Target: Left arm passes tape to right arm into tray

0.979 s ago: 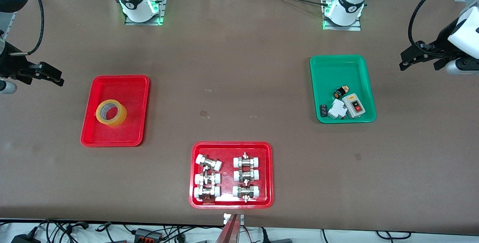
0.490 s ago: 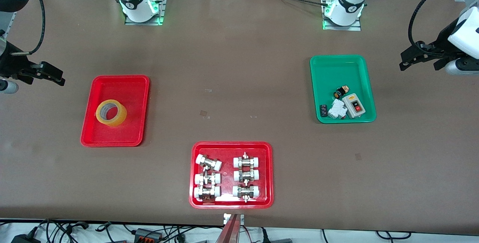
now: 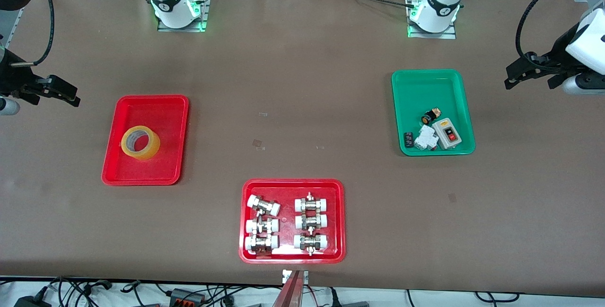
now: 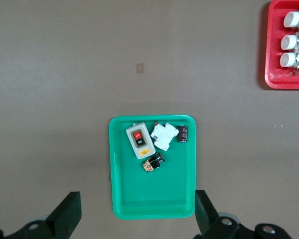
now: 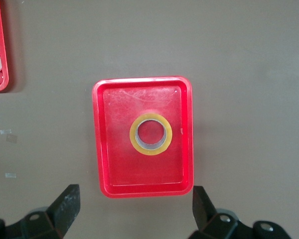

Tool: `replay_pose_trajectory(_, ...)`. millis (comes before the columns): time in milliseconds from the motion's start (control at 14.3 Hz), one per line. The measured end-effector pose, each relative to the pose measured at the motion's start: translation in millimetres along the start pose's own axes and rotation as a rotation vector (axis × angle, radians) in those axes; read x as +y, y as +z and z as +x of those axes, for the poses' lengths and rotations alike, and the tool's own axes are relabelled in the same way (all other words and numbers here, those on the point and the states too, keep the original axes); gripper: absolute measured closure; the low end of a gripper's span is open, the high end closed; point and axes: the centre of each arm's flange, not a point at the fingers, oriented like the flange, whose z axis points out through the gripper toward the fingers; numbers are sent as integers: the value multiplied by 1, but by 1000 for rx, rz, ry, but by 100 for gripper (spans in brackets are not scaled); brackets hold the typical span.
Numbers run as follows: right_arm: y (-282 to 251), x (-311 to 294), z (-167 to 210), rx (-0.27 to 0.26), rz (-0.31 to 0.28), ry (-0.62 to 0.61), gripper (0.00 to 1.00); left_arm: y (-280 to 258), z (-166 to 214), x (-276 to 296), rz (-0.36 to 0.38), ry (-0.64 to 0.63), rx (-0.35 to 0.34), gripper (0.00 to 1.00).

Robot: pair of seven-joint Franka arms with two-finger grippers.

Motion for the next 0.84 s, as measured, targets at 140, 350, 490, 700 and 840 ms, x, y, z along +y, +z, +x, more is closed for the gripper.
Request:
replay_pose_trajectory(140, 0, -1, 0, -3, 0, -1, 0, 0, 0, 0, 0, 0, 0, 0)
replay_pose_trajectory(350, -1, -2, -1, 0, 0, -3, 0, 0, 0, -1, 0, -2, -2, 0)
replay_pose_trajectory(490, -5, -2, -3, 3, 0, -4, 0, 0, 0, -3, 0, -5, -3, 0)
replay_pose_trajectory(700, -7, -2, -6, -6, 0, -19, 0, 0, 0, -4, 0, -7, -3, 0)
replay_pose_trajectory(840, -8, -2, -6, -6, 0, -23, 0, 0, 0, -4, 0, -7, -3, 0)
